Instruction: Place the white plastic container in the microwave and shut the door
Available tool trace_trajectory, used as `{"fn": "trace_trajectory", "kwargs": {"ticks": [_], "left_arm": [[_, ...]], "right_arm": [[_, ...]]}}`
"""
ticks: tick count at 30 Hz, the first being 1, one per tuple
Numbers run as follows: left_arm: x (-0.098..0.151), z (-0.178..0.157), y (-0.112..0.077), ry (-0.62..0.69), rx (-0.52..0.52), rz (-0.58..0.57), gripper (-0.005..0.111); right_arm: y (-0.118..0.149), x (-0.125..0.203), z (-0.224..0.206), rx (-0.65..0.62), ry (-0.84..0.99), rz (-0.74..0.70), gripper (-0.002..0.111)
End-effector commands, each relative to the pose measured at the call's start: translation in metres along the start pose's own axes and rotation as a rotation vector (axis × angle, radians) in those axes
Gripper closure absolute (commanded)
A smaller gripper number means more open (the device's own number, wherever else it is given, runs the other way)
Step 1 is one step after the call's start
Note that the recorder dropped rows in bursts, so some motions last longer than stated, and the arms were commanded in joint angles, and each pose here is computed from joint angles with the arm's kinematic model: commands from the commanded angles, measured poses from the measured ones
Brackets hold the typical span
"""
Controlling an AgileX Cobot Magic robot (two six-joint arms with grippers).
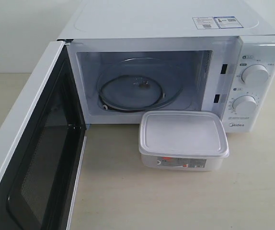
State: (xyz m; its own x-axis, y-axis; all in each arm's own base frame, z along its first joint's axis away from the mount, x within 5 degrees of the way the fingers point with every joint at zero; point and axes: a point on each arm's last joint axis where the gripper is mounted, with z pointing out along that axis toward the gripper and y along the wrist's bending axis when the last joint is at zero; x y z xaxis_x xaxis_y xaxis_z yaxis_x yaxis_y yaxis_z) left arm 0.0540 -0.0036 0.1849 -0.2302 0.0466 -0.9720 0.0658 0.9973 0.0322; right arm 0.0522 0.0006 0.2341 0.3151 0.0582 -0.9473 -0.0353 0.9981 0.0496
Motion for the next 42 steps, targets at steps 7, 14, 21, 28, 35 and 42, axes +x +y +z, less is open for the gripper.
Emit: {"fn": "trace_trajectory", "kwargs": {"ticks": [7, 14, 21, 28, 35, 42], "left_arm": [[-0.001, 0.000, 0.000, -0.015, -0.003, 0.001, 0.103], [-0.001, 0.000, 0.000, -0.015, -0.003, 0.001, 0.103], [-0.001, 0.000, 0.000, -0.015, -0.003, 0.001, 0.103], [-0.001, 0.000, 0.000, -0.015, -0.003, 0.001, 0.103], [-0.001, 0.000, 0.000, -0.015, -0.003, 0.001, 0.103], [-0.001, 0.000, 0.000, -0.015, -0.003, 0.001, 0.103]], "right_arm": [[0.002, -0.036, 0.059, 0.005, 0.076, -0.129, 0.109], [-0.001, -0.004, 0.099, 0.025, 0.151, -0.092, 0.109], [-0.001, -0.003, 0.103, 0.031, 0.126, -0.039, 0.109], [-0.001, -0.002, 0.103, 0.033, 0.129, -0.007, 0.109], [-0.001, 0.005, 0.102, 0.037, 0.213, 0.029, 0.109], [-0.001, 0.022, 0.092, 0.025, 0.313, 0.029, 0.109]]}}
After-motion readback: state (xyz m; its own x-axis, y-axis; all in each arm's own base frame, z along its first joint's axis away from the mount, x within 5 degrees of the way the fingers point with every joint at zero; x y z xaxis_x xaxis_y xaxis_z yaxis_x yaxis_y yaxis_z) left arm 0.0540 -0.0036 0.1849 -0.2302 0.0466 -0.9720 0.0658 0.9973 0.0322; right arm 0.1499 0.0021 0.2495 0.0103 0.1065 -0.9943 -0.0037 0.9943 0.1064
